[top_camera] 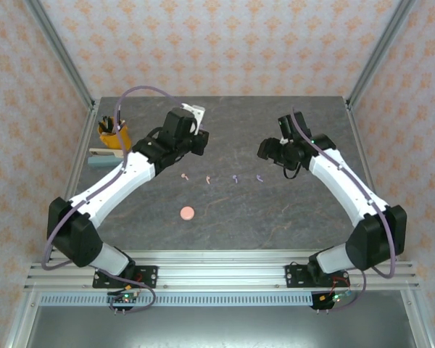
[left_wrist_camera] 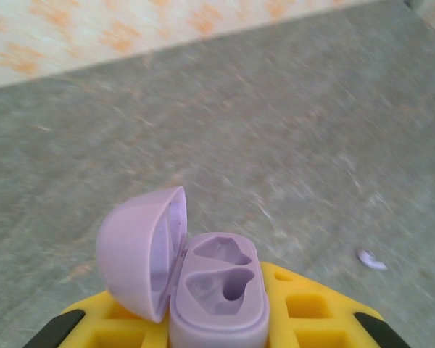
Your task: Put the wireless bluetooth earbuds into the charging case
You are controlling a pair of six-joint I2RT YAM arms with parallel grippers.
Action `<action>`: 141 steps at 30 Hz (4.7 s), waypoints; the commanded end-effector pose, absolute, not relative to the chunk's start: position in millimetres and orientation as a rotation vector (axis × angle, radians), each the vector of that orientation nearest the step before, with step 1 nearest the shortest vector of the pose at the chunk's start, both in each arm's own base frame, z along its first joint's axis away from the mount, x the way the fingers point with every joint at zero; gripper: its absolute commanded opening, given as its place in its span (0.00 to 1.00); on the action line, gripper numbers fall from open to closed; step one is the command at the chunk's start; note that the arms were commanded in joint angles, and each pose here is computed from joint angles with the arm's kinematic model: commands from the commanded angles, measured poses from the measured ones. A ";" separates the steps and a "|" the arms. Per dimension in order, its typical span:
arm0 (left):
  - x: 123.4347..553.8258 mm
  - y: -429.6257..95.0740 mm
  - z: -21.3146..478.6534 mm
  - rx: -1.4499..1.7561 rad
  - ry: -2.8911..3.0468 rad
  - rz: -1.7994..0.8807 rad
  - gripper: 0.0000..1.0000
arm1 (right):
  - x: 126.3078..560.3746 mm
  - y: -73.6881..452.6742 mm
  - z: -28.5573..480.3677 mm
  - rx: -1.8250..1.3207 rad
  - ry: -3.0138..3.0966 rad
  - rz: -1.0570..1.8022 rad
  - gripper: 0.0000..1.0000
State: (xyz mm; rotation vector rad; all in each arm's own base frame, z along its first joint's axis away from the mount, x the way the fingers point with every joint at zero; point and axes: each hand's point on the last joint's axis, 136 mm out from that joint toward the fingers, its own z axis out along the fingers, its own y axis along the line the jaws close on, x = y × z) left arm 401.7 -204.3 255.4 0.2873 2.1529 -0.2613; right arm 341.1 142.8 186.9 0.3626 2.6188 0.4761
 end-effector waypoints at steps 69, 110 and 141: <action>343.8 -240.5 351.7 0.422 1.219 -0.598 0.00 | 353.7 244.2 32.5 -0.103 3.091 0.173 0.47; 344.6 -236.1 350.0 0.410 1.235 -0.595 0.00 | 355.8 248.2 19.7 -0.087 3.119 0.053 0.29; 346.4 -237.3 342.0 0.413 1.271 -0.604 0.00 | 356.0 240.0 10.6 0.104 3.131 -0.045 0.21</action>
